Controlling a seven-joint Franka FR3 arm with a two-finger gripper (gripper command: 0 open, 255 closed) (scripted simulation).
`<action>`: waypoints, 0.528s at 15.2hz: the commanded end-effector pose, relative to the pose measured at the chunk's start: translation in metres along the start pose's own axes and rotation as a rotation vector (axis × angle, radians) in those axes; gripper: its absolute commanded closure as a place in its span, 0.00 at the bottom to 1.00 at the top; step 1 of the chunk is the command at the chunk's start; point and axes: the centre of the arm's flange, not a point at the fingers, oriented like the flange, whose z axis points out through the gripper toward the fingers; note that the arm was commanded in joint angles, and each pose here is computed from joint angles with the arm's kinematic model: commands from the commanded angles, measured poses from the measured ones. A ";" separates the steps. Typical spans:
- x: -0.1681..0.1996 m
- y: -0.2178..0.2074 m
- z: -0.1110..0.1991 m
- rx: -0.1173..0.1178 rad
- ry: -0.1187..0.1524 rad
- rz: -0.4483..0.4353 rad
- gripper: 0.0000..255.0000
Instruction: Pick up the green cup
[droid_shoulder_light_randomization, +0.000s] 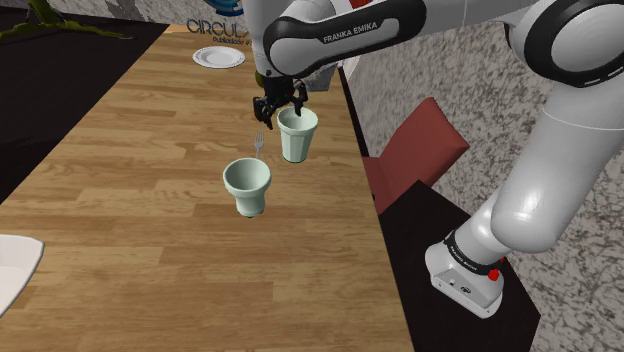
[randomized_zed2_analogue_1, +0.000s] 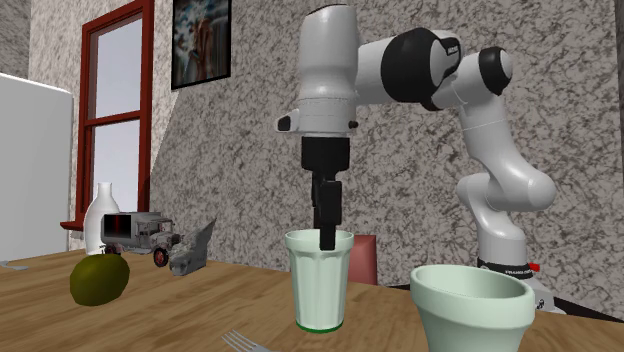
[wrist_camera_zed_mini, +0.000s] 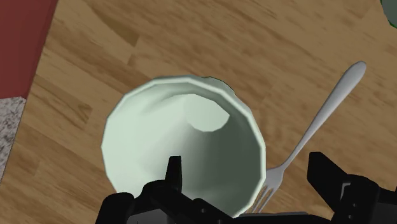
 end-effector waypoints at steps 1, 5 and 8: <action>0.002 -0.003 0.011 0.000 0.001 0.002 0.00; 0.002 -0.008 0.035 0.000 0.001 0.002 0.00; 0.002 -0.008 0.035 0.000 0.001 0.002 1.00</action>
